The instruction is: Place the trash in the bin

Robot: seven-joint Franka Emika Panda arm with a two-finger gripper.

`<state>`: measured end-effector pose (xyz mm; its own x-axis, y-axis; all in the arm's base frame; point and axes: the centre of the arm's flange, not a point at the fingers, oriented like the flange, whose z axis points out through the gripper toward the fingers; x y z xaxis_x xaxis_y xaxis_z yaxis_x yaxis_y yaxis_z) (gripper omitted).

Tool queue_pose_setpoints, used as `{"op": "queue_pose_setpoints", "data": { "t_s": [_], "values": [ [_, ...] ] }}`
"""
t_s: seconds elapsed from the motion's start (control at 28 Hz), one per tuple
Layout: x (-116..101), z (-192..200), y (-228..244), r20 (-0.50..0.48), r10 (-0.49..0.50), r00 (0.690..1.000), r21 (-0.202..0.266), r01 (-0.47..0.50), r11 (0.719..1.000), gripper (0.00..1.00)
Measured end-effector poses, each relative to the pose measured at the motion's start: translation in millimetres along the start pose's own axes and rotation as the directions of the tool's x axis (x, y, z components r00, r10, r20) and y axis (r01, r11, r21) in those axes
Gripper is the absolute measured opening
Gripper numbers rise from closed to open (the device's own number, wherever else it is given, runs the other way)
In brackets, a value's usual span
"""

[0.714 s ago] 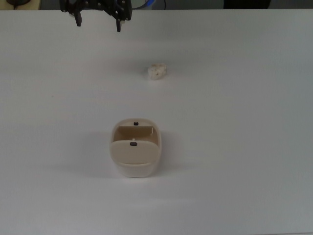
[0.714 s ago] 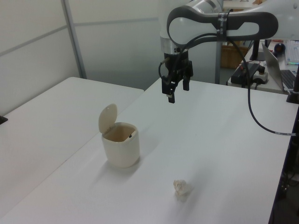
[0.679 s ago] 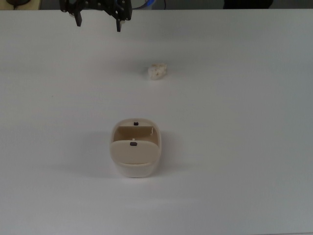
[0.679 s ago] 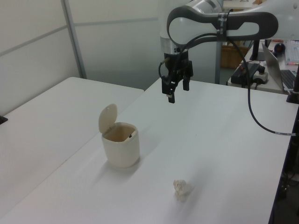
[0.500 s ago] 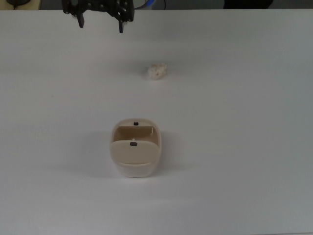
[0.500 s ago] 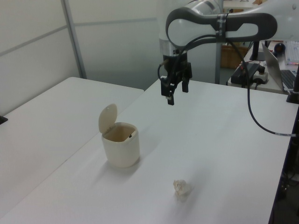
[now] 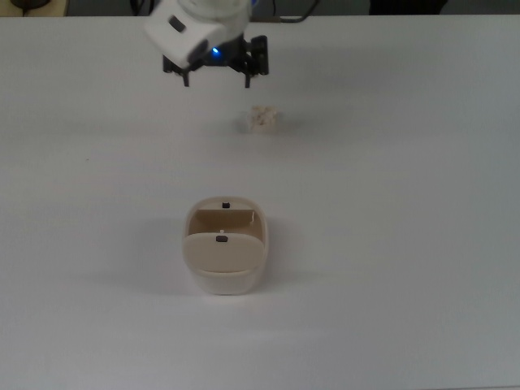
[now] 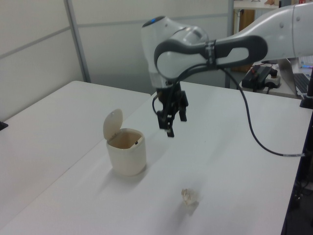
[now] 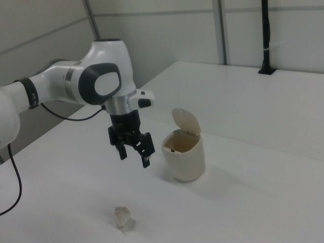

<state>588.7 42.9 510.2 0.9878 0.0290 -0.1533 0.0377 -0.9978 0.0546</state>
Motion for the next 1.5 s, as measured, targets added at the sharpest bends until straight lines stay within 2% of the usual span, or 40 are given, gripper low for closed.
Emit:
{"op": "queue_pose_setpoints", "data": {
  "t_s": [0.25, 0.36, 0.64, 0.86, 1.25, 1.46, 1.5],
  "values": [
    [2.8, 60.5, -54.2, 0.109, -0.106, 0.988, -0.018, 0.108, 0.994, 1.00],
    [1.0, 82.6, -72.8, 0.117, -0.144, 0.983, -0.025, 0.148, 0.989, 1.00],
    [-8.7, 143.4, -113.3, 0.183, -0.236, 0.954, -0.105, 0.258, 0.960, 1.00],
    [-6.5, 168.7, -126.8, 0.228, -0.276, 0.934, -0.174, 0.318, 0.932, 1.00],
    [-6.0, 185.2, -128.1, 0.264, -0.300, 0.917, -0.227, 0.362, 0.904, 1.00],
    [-9.0, 192.5, -132.8, 0.281, -0.311, 0.908, -0.240, 0.380, 0.893, 0.80],
    [-9.0, 193.1, -132.9, 0.283, -0.312, 0.907, -0.243, 0.382, 0.892, 0.70]
  ]
}}
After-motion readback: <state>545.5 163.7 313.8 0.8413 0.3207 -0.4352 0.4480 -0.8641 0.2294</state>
